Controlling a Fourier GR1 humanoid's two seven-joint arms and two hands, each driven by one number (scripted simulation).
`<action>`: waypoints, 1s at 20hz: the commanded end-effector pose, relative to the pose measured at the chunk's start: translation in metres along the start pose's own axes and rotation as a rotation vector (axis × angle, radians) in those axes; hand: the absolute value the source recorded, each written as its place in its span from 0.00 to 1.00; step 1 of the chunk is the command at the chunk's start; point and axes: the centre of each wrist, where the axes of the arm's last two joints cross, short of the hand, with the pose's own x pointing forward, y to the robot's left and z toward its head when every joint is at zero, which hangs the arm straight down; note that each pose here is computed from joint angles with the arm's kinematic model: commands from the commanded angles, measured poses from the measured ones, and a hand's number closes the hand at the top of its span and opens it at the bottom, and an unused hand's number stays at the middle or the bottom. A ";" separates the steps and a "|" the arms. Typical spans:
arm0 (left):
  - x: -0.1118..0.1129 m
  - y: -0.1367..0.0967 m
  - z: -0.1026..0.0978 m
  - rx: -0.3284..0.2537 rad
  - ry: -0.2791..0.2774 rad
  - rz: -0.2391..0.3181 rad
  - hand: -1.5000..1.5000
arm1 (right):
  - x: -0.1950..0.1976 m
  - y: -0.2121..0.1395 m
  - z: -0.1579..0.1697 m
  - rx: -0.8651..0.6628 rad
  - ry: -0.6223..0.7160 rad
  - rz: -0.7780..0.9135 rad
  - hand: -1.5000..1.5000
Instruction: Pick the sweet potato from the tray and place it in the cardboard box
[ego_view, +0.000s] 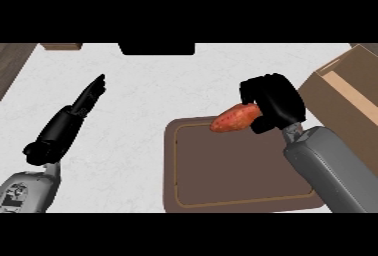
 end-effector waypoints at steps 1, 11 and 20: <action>-0.014 0.012 0.006 0.007 0.011 0.010 0.50 | 0.016 -0.041 0.021 -0.111 0.012 0.004 1.00; -0.004 0.009 0.010 0.000 0.009 0.003 0.50 | -0.054 -0.122 0.016 -0.428 0.472 -0.180 1.00; 0.003 -0.005 0.005 -0.002 -0.014 -0.007 0.50 | -0.152 -0.149 0.017 -0.467 0.624 -0.167 1.00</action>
